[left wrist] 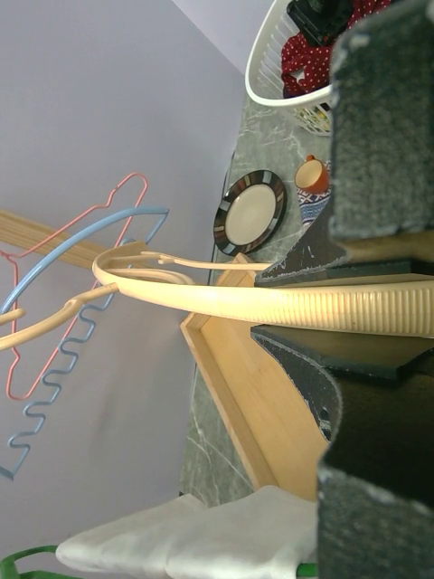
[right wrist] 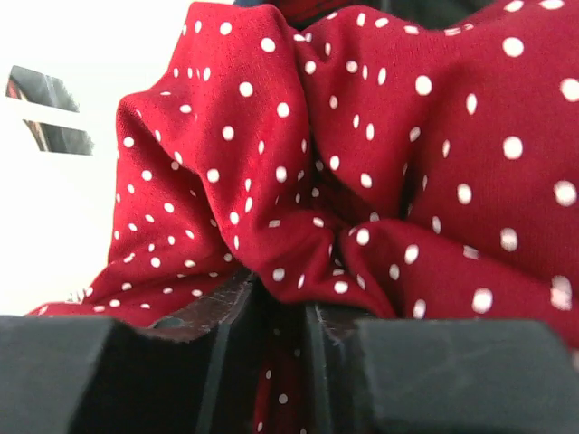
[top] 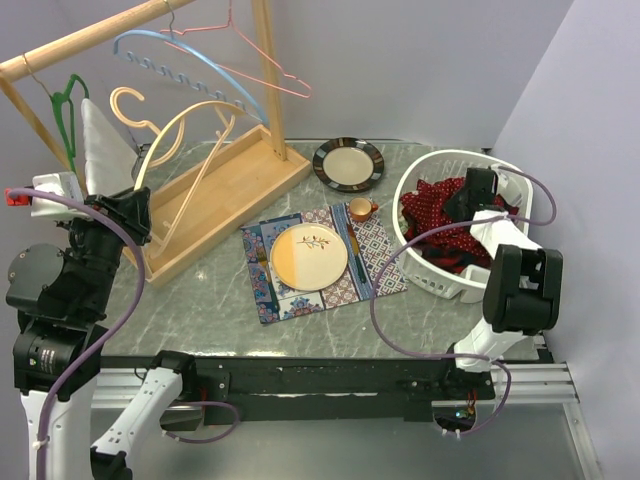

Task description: Remove the skirt from the hanger

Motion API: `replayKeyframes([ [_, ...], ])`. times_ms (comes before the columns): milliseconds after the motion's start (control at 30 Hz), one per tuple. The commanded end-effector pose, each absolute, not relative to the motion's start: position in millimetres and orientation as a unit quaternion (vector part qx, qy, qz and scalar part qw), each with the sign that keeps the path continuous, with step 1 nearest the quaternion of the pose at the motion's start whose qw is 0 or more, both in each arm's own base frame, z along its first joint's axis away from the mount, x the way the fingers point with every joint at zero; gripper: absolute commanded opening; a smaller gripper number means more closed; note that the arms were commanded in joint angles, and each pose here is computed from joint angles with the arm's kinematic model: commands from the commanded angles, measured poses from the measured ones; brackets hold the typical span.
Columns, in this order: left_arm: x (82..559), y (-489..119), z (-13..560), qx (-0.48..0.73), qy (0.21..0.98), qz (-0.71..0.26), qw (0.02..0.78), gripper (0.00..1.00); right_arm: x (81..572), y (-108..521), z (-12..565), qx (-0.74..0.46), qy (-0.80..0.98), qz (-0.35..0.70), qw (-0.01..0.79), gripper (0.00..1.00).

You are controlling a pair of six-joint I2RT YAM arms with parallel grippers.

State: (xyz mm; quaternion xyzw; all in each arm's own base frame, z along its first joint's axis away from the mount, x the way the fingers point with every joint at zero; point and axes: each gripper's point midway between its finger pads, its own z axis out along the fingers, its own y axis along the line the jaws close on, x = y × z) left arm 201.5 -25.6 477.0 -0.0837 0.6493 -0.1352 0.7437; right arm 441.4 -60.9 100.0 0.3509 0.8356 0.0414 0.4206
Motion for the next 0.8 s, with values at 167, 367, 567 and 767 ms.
replayKeyframes([
  [167,200.0,-19.0,492.3,-0.092,0.625,-0.126,0.765,0.01,408.0,-79.8,182.4,0.364,0.813,-0.004,0.454,0.38],
  [367,204.4,-18.2,489.7,-0.094,0.630,-0.121,0.761,0.01,397.5,-51.3,241.0,0.305,0.820,0.029,0.483,0.38],
  [567,217.0,-17.5,486.5,-0.100,0.638,-0.114,0.755,0.01,408.1,13.1,249.4,0.229,0.833,0.114,0.491,0.38],
  [767,230.8,-17.7,484.0,-0.106,0.639,-0.112,0.753,0.01,405.2,45.7,162.3,0.224,0.872,0.120,0.418,0.38],
])
